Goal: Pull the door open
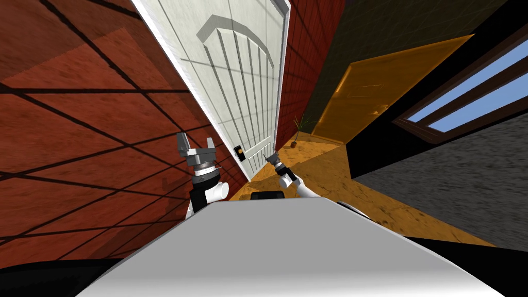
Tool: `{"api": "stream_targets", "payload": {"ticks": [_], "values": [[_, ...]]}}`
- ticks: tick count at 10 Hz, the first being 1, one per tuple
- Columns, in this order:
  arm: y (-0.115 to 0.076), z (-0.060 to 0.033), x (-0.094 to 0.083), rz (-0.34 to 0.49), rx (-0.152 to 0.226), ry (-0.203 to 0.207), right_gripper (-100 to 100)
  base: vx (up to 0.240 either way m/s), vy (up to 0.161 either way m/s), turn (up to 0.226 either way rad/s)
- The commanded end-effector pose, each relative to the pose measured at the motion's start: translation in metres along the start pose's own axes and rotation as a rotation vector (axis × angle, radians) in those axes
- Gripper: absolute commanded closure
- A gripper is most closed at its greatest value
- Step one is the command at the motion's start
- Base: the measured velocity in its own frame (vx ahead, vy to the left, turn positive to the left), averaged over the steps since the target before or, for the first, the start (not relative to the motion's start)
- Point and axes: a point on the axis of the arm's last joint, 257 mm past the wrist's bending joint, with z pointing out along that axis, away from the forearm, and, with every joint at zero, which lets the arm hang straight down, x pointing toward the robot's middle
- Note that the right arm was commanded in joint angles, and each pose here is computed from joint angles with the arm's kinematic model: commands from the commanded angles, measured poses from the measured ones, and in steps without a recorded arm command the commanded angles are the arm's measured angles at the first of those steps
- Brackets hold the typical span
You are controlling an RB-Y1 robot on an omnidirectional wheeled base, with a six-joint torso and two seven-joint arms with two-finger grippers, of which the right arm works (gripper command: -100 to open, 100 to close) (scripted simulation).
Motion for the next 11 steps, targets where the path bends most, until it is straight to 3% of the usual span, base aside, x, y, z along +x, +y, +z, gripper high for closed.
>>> {"api": "stream_targets", "payload": {"ticks": [1, 11], "values": [[-0.007, 0.0026, -0.006, 0.034, 0.019, -0.010, -100, -0.003, -0.002, 0.012], [-0.047, 0.0128, -0.033, 0.218, 0.121, -0.077, -100, 0.004, 0.009, 0.026]]}}
